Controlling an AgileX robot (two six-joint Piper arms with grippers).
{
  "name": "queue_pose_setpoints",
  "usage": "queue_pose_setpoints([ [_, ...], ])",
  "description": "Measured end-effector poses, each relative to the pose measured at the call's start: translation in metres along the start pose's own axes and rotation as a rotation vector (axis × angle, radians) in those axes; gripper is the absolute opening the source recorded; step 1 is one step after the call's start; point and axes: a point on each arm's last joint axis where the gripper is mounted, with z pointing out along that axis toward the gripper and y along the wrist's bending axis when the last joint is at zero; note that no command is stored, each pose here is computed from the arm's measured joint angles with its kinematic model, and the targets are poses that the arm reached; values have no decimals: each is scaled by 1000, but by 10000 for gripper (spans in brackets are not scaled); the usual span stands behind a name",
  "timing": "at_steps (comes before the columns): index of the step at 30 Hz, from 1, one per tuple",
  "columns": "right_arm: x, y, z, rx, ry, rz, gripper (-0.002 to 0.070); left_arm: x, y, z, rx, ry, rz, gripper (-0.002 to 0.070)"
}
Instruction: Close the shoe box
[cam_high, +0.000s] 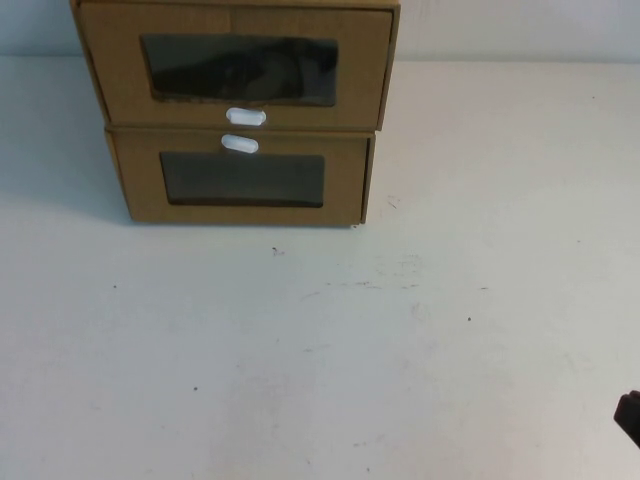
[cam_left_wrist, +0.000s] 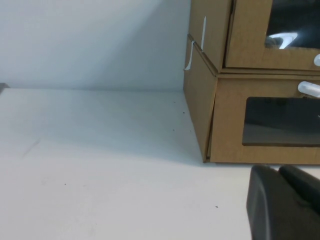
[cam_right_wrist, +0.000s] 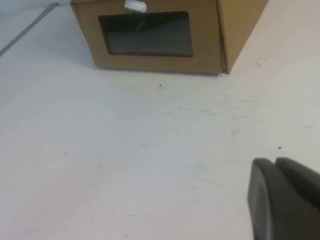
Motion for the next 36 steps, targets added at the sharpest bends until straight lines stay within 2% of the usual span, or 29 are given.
queue_pose_setpoints([
  [3, 2, -6, -3, 61, -6, -97, -11, 0, 0, 0, 0, 0, 0, -5],
  [11, 36, -33, -15, 366, -206, -99, -11, 0, 0, 0, 1, 0, 0, -5],
  [15, 43, -38, -21, 454, -276, -100, -11, 0, 0, 0, 2, 1, 0, -5],
  [29, 47, -39, -21, 469, -238, -82, -11, 0, 0, 0, 2, 0, 0, -5],
  [36, 59, -35, -17, 414, -83, -164, -11, 0, 0, 0, 2, 0, 0, -5],
])
